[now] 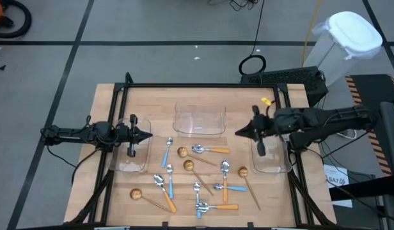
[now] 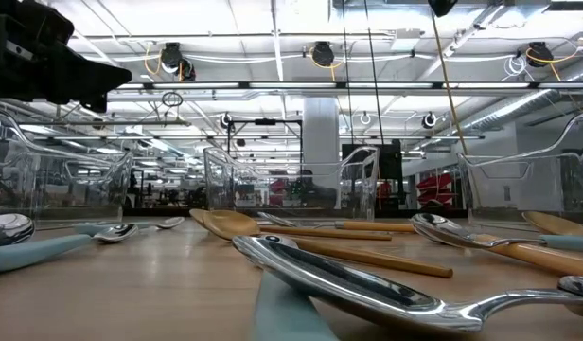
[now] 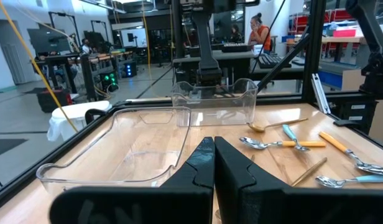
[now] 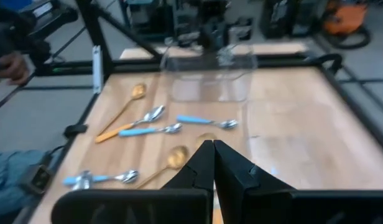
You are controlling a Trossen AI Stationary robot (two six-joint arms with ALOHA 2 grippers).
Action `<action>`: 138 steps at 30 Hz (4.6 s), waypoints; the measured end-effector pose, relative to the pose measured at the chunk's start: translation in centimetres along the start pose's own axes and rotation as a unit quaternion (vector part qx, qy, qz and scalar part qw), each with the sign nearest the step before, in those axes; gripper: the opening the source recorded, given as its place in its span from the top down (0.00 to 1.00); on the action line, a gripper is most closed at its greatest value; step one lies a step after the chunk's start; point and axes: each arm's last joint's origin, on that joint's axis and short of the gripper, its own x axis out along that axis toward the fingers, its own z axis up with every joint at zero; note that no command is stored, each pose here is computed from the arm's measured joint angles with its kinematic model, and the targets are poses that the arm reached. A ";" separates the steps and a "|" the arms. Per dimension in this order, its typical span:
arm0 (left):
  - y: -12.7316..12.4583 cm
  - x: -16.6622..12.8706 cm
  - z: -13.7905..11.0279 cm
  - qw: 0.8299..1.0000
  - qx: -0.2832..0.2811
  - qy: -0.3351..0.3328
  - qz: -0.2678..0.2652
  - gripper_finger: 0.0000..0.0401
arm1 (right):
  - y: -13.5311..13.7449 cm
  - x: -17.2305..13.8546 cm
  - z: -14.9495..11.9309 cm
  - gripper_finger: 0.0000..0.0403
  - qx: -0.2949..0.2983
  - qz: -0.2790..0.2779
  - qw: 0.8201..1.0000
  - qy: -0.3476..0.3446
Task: Sort silverware by color (type)
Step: Put the gold spoon into the right transparent bin
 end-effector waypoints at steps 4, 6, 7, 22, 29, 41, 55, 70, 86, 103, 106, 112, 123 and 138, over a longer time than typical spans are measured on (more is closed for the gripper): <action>0.0 0.0 0.0 1.000 -0.002 0.000 0.000 1.00 | 1.4 1.8 -0.3 1.00 0.008 0.020 0.999 0.032; 0.0 0.0 0.0 1.000 -0.002 0.000 0.000 1.00 | 2.1 2.7 -0.8 1.00 0.009 0.019 0.998 0.052; 0.0 0.0 0.0 1.000 -0.002 0.000 0.000 1.00 | 2.5 3.2 -1.0 1.00 0.008 0.015 0.998 0.062; 0.0 0.0 0.0 0.999 -0.047 0.001 0.000 1.00 | 5.6 10.1 -5.7 1.00 -0.027 -0.025 0.980 0.195; 0.3 -0.2 2.1 0.999 -0.045 0.011 0.016 1.00 | 6.0 13.2 -8.1 0.98 -0.040 -0.037 0.968 0.244; 0.7 0.6 12.1 0.983 -0.087 0.161 0.003 1.00 | 6.2 16.6 -9.8 0.97 -0.049 -0.040 0.970 0.233; -5.6 7.2 10.2 0.956 -0.020 0.294 0.008 1.00 | 5.3 18.9 -10.1 0.97 -0.018 -0.057 0.979 0.197; -10.3 10.6 8.5 0.964 0.069 0.252 -0.042 1.00 | 3.0 22.2 -11.8 0.81 0.012 -0.084 0.980 0.178; -11.2 9.0 8.8 0.967 0.051 0.246 -0.044 1.00 | 1.5 24.8 -14.2 0.68 0.012 -0.083 0.979 0.185; -11.2 9.1 9.0 0.970 0.039 0.235 -0.042 1.00 | -0.1 25.7 -15.3 0.94 0.038 -0.099 0.975 0.196; -11.2 9.1 9.1 0.971 0.038 0.234 -0.042 1.00 | -0.1 25.7 -15.3 0.96 0.037 -0.100 0.975 0.197; -11.2 9.1 9.1 0.971 0.038 0.234 -0.042 1.00 | 0.0 25.5 -14.6 0.97 0.026 -0.092 0.979 0.178; -11.2 9.2 9.1 0.971 0.034 0.231 -0.042 1.00 | 0.7 22.9 -10.0 0.97 0.004 -0.087 0.990 0.109; -11.2 9.2 9.2 0.972 0.033 0.230 -0.042 1.00 | 5.9 15.8 -6.4 0.97 -0.091 -0.194 0.974 0.069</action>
